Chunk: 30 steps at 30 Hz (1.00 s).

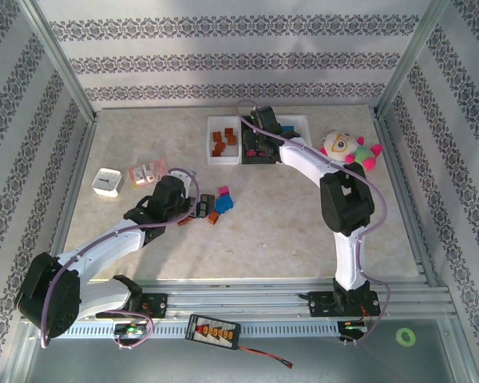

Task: Sort the legos into containers by color

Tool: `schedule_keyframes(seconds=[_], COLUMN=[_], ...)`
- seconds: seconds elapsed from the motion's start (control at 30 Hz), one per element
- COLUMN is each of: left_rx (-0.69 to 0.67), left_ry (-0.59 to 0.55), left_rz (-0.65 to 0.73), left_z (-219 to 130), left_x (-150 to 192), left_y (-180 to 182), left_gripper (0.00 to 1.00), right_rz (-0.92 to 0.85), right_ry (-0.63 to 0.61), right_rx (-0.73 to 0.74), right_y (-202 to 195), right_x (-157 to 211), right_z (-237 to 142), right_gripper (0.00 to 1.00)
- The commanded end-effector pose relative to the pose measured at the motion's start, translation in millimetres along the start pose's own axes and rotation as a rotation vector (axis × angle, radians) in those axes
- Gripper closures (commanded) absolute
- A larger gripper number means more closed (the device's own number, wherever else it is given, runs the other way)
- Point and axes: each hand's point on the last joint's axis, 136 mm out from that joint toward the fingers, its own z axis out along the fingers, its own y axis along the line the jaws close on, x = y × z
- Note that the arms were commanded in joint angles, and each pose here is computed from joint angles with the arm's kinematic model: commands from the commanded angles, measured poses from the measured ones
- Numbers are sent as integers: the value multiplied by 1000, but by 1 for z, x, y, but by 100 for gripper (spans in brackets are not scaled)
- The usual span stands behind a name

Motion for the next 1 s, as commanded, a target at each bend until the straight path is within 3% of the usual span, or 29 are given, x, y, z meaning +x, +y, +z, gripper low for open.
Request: schedule_keyframes(seconds=[0.0,0.2,0.4,0.53,0.7,0.97], left_rx=[-3,-70,-244,-333,-399,-495], left_ry=[-22,-2,-31,35,190,350], left_rz=[-6,-49,-246,-479,-519,-596], left_z=[-2,-3,-11,-21,-29,-37], left_x=[-10,-5,-2,19,42,76], left_y=[-4,8,46,77,89,94], left_gripper=[1,1,1,1,1,1], right_rz=[-36,-40,-46,-54,-112,-199], right_ry=[-2,-19,-44,-68,-77,-29], right_rx=[8,39,38,-2,-73,-202], right_y=[2,-4,-6,1,19,57], right_x=[-7,-10,-17,-22,-9,62], right_z=[11,13,-2,-24,-57,-109], right_gripper=[75,68,38,28,23,19])
